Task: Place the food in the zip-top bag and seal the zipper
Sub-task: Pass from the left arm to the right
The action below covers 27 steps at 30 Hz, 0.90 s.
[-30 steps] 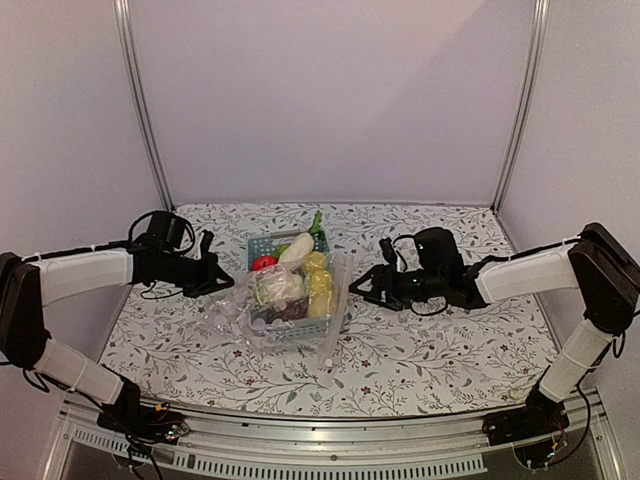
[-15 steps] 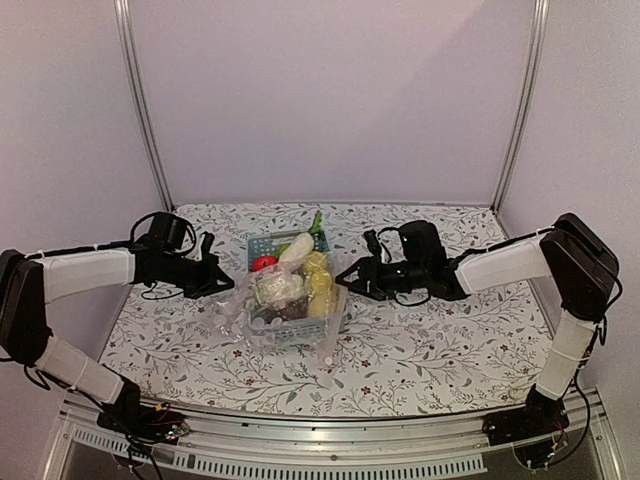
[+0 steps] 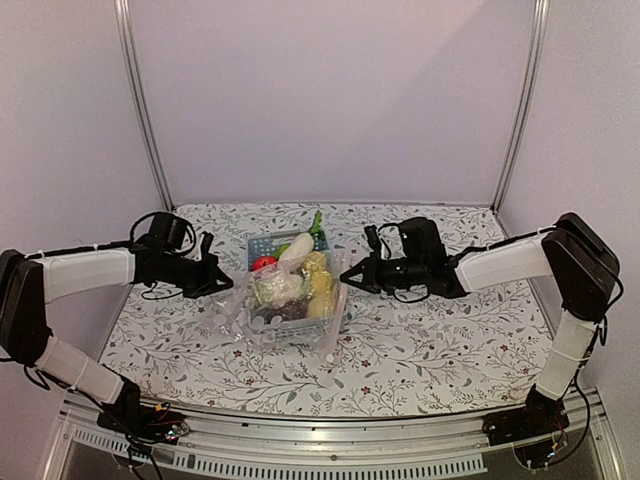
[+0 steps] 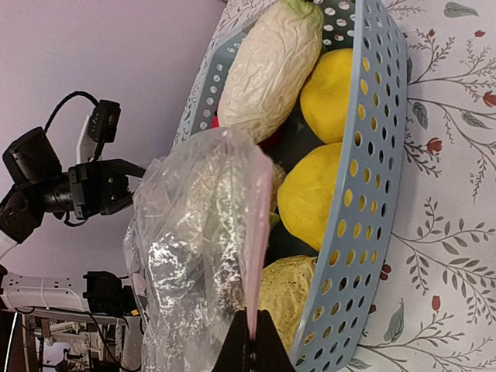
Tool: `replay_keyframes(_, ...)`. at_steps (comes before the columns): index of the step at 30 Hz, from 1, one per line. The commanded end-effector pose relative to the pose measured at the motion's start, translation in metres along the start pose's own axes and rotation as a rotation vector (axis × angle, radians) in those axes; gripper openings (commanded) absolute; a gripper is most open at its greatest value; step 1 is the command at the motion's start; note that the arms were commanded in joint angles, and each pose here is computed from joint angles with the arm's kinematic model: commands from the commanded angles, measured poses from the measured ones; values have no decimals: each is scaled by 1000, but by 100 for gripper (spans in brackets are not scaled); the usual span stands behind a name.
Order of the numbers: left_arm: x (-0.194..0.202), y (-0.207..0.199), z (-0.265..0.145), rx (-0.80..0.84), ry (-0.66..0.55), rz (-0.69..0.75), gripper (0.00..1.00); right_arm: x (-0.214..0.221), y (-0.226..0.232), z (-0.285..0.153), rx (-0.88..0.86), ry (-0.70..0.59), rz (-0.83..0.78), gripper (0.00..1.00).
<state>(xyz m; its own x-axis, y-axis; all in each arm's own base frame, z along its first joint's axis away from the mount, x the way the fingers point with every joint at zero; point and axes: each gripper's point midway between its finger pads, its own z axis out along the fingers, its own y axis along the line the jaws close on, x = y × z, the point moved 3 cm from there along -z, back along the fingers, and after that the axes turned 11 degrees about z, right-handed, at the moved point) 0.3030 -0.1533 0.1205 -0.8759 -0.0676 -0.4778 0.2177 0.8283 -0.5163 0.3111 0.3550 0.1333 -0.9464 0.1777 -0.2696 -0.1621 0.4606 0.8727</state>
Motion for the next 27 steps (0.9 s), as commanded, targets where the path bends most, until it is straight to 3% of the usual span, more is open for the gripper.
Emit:
replay_keyframes(1,-3,8,-7,-103,-20,28,2,-4,20,-15,-27,-45,-19,0)
replay_keyframes(3,-6,9,-15,-182,-37,47,18,-5,28,-23,-40,-52,-17,0)
replay_keyframes(6,-16,1,-35,-265,-112,96,55,-3,42,-38,-39,-51,-13,0)
replay_keyframes(9,-28,-18,-62,-307,-218,164,73,-2,54,-55,-12,-53,-11,0)
replay_keyframes(17,-43,-109,-128,-197,-439,427,80,-5,97,-115,50,-124,-40,0)
replay_keyframes(27,-16,-228,-143,33,-453,732,80,-19,164,-224,162,-330,-181,0)
